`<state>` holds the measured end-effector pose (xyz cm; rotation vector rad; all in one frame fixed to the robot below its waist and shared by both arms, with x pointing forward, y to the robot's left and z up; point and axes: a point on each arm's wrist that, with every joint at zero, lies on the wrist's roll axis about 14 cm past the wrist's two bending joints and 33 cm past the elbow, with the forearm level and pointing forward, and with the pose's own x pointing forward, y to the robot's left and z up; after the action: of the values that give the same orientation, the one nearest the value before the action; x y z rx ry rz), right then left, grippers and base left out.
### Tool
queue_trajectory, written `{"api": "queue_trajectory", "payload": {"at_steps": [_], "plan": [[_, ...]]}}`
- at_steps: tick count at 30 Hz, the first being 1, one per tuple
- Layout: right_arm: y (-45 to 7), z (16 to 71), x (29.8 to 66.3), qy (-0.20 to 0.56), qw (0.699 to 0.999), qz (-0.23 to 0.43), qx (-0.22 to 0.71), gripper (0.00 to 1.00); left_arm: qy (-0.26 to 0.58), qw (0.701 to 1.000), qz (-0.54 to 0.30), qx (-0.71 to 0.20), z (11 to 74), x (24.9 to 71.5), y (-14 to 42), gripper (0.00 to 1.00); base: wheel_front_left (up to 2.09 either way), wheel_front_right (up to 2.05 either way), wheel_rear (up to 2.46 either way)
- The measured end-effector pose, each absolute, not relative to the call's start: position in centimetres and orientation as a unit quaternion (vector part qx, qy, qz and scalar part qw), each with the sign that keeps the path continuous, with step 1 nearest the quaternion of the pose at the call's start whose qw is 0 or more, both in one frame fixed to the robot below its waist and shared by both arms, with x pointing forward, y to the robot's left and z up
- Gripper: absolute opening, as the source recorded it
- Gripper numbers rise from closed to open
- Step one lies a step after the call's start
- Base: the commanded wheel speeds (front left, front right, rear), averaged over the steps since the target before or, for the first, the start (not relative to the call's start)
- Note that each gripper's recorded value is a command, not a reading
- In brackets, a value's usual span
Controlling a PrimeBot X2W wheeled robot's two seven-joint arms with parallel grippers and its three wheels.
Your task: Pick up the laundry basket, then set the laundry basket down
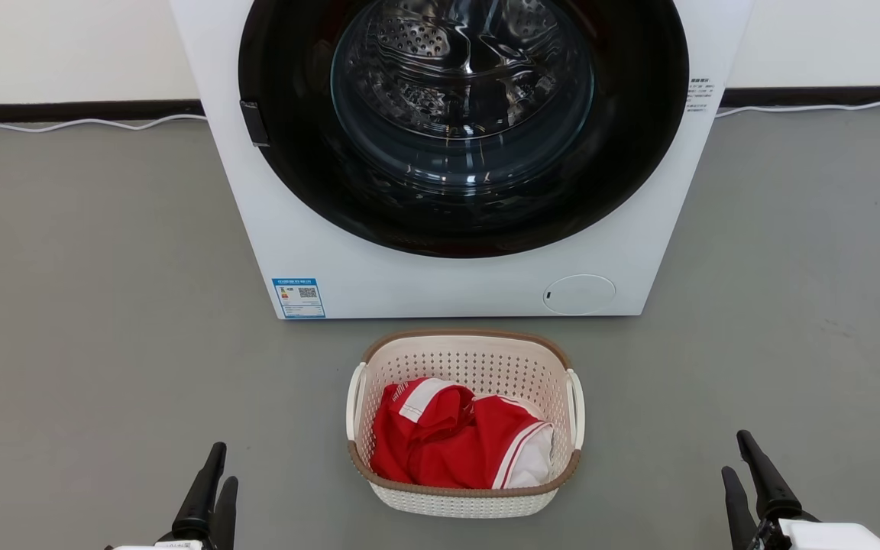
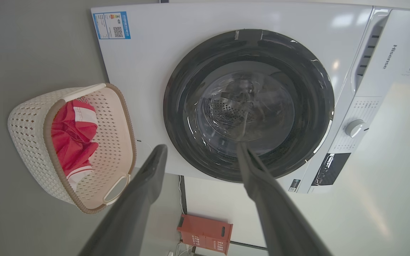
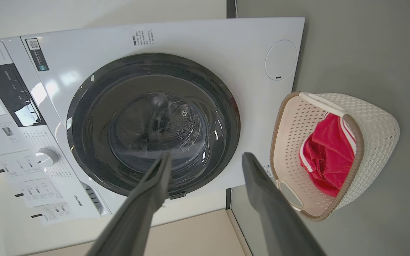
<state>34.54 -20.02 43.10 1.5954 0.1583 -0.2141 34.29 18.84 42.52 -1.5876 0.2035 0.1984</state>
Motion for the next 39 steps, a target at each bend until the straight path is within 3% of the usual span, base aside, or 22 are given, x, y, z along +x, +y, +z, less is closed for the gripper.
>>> {"api": "queue_trajectory", "payload": {"at_steps": [10, 22, 39], "plan": [[-20.1, 43.1, 34.6, 0.074, 0.726, -0.097, 0.677, 1.0, 0.086, 0.712, 0.096, -0.691, 42.5, 34.3, 19.2, 1.0, 0.0, 0.0, 0.0], [-19.4, 43.8, 35.0, 0.085, 0.806, -0.075, 0.581, 1.0, 0.095, 0.774, 0.098, -0.618, 42.4, 34.2, 19.6, 1.0, 0.0, 0.0, 0.0], [-18.7, 43.9, 35.2, 0.093, 0.877, -0.056, 0.468, 1.0, 0.102, 0.842, 0.098, -0.521, 42.4, 34.2, 19.7, 1.0, 0.0, 0.0, 0.0]]}}
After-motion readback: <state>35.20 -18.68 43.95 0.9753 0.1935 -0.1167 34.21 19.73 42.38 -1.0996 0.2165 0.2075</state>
